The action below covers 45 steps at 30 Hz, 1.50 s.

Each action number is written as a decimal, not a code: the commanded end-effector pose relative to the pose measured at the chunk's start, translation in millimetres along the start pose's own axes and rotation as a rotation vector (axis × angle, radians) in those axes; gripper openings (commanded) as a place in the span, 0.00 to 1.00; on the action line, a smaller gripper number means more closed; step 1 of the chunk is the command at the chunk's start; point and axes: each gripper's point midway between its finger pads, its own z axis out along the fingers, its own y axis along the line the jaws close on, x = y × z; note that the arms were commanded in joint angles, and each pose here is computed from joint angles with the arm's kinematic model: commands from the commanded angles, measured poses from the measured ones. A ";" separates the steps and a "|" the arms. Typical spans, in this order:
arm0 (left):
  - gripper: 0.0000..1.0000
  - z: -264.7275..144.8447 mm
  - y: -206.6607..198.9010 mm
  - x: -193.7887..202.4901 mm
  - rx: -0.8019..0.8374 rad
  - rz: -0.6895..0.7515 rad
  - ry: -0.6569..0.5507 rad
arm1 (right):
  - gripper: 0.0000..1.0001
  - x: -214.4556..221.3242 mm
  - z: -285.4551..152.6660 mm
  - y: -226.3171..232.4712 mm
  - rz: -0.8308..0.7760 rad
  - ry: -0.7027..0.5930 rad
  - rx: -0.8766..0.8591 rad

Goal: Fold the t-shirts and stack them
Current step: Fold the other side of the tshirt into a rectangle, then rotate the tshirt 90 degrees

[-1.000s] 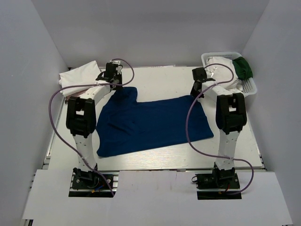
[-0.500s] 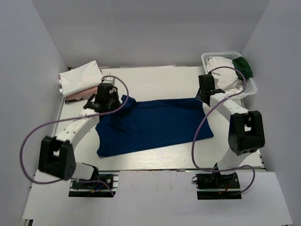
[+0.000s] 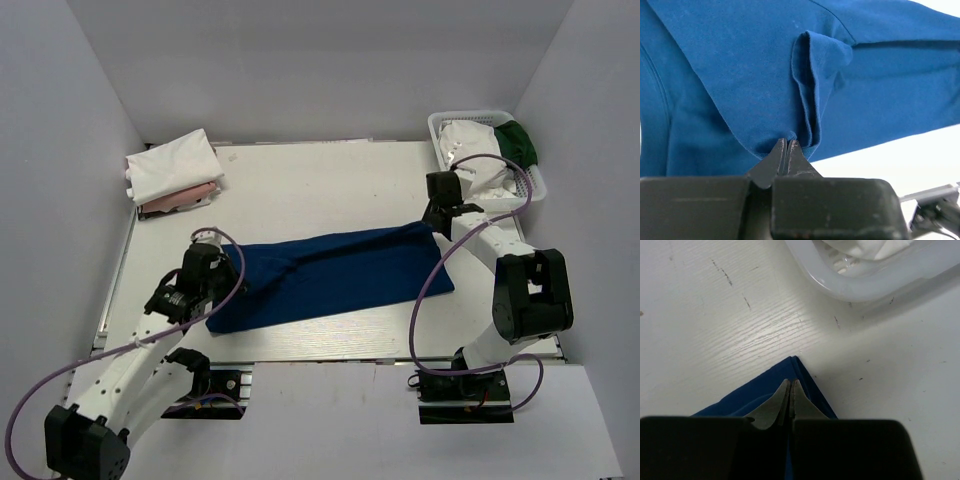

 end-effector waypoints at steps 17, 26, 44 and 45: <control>1.00 -26.8 3.2 29.2 -0.089 -0.100 0.188 | 0.57 12.8 -9.7 -39.9 0.096 0.012 0.116; 1.00 46.7 -42.0 -13.2 0.064 0.020 0.139 | 0.78 13.1 -29.1 41.1 -0.002 0.030 -0.323; 1.00 47.5 -134.1 68.4 0.414 0.332 0.473 | 0.83 50.2 -5.4 72.9 -0.020 0.157 -0.409; 1.00 46.0 -133.8 74.0 0.415 0.367 0.493 | 0.83 49.3 -4.8 72.1 -0.018 0.155 -0.407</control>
